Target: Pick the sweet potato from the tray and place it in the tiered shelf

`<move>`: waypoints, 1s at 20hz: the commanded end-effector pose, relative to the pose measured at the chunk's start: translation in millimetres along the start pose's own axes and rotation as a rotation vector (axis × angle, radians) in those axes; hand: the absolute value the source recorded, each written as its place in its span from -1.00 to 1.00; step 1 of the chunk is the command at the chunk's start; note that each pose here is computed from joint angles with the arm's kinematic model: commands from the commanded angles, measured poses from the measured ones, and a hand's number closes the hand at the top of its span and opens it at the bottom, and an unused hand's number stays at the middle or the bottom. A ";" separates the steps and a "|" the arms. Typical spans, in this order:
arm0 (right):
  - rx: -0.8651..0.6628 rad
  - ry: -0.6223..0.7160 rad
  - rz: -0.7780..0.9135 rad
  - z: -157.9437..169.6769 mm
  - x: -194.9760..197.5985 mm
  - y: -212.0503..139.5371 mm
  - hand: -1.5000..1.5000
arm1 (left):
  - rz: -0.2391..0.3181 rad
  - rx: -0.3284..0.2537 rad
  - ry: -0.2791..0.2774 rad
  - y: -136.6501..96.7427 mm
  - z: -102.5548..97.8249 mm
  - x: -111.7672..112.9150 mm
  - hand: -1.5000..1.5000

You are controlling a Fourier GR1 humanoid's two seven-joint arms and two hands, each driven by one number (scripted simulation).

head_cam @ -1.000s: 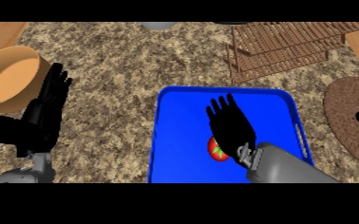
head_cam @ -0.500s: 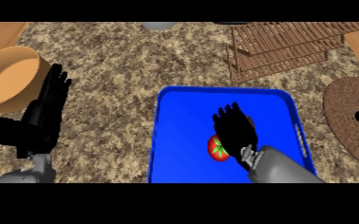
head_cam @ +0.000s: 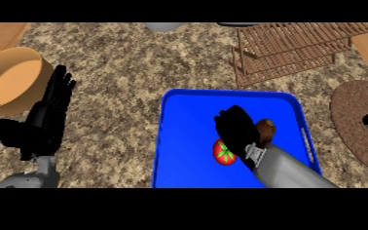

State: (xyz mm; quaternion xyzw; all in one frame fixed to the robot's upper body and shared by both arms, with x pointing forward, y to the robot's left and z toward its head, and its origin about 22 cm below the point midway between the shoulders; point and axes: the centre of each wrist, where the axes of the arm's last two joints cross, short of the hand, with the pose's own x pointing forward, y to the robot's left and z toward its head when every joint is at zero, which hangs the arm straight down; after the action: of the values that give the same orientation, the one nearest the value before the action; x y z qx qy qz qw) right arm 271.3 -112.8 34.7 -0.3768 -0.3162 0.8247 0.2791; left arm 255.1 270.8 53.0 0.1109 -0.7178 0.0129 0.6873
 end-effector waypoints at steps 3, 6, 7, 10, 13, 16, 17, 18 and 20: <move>-0.102 0.087 -0.319 13.7 -53.8 25.4 1.00 | 0.008 0.028 0.002 3.9 -4.2 6.2 0.00; -0.136 0.171 -0.642 29.7 -71.7 53.6 1.00 | 0.007 0.071 0.019 14.1 6.9 -6.6 0.00; -0.163 0.172 -0.679 37.0 -87.5 65.6 1.00 | 0.003 0.050 0.018 16.3 6.3 -1.3 0.00; -0.196 0.130 -0.849 53.1 -95.1 75.8 1.00 | 0.014 0.031 0.018 8.2 10.8 1.9 0.00; -0.214 0.080 -0.906 77.7 -93.2 72.3 1.00 | -0.002 0.032 0.004 0.7 7.7 7.1 0.00; -0.356 0.082 -0.938 117.7 -118.4 46.3 1.00 | 0.014 0.032 0.010 8.0 4.4 3.5 0.00; -0.403 0.077 -1.062 112.4 -106.8 36.5 1.00 | -0.008 0.037 -0.001 22.0 -3.9 3.0 0.00; -0.461 0.078 -1.116 121.7 -122.4 28.1 1.00 | 0.006 0.030 0.015 5.8 6.8 2.3 0.00; -0.556 0.107 -1.206 135.9 -120.5 20.5 1.00 | -0.002 0.047 0.014 9.6 3.6 0.7 0.00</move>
State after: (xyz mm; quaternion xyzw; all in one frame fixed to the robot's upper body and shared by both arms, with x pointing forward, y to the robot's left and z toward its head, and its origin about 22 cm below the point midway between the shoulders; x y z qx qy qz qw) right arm 242.2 -249.5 115.8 -0.2496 -0.5997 0.4805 0.5892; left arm 251.9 280.5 55.0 0.1226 -0.7129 0.0285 0.6898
